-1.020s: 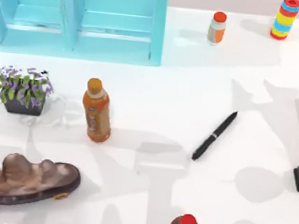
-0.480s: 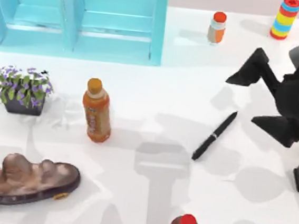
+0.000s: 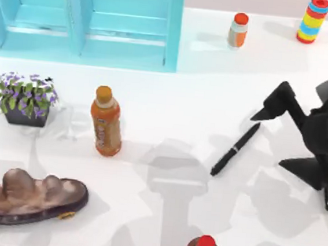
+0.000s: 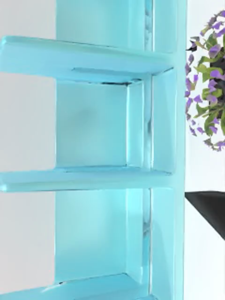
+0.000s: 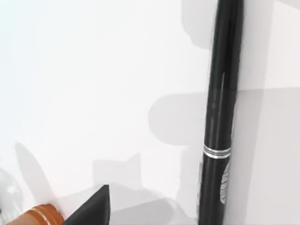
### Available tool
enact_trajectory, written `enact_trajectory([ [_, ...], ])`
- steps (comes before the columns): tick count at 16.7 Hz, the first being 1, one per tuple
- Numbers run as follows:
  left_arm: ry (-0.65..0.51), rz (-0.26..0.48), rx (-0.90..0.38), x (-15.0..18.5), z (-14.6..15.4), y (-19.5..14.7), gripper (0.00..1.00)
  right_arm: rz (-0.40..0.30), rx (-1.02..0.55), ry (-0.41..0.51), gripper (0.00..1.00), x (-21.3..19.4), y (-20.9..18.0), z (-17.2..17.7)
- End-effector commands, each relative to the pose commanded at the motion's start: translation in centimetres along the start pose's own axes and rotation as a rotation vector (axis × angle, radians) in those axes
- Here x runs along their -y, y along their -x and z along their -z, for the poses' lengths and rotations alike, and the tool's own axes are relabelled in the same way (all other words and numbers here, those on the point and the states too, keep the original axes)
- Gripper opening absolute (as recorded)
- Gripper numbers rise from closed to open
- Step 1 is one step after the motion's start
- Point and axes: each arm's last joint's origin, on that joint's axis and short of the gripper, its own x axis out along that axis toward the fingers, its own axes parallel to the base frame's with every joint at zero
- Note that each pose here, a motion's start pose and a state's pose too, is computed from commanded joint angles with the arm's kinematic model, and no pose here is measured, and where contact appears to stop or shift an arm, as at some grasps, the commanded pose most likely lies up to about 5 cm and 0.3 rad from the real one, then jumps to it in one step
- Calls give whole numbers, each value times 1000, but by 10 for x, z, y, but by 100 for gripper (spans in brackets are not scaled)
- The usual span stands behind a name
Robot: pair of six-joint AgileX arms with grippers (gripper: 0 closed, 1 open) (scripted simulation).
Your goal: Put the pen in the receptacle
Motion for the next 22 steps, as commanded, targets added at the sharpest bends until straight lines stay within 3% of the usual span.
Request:
enact_trajectory([
  [6, 0, 0, 0, 0, 0, 0, 100, -3, 0, -3, 100, -17, -39, 7],
  [12, 0, 0, 0, 0, 0, 0, 100, 1, -2, -4, 100, -3, -93, 1],
  [18, 0, 0, 0, 0, 0, 0, 100, 2, -1, -5, 100, 1, -100, -1],
  [22, 0, 0, 0, 0, 0, 0, 100, 2, -1, -5, 70, 1, -100, -1],
])
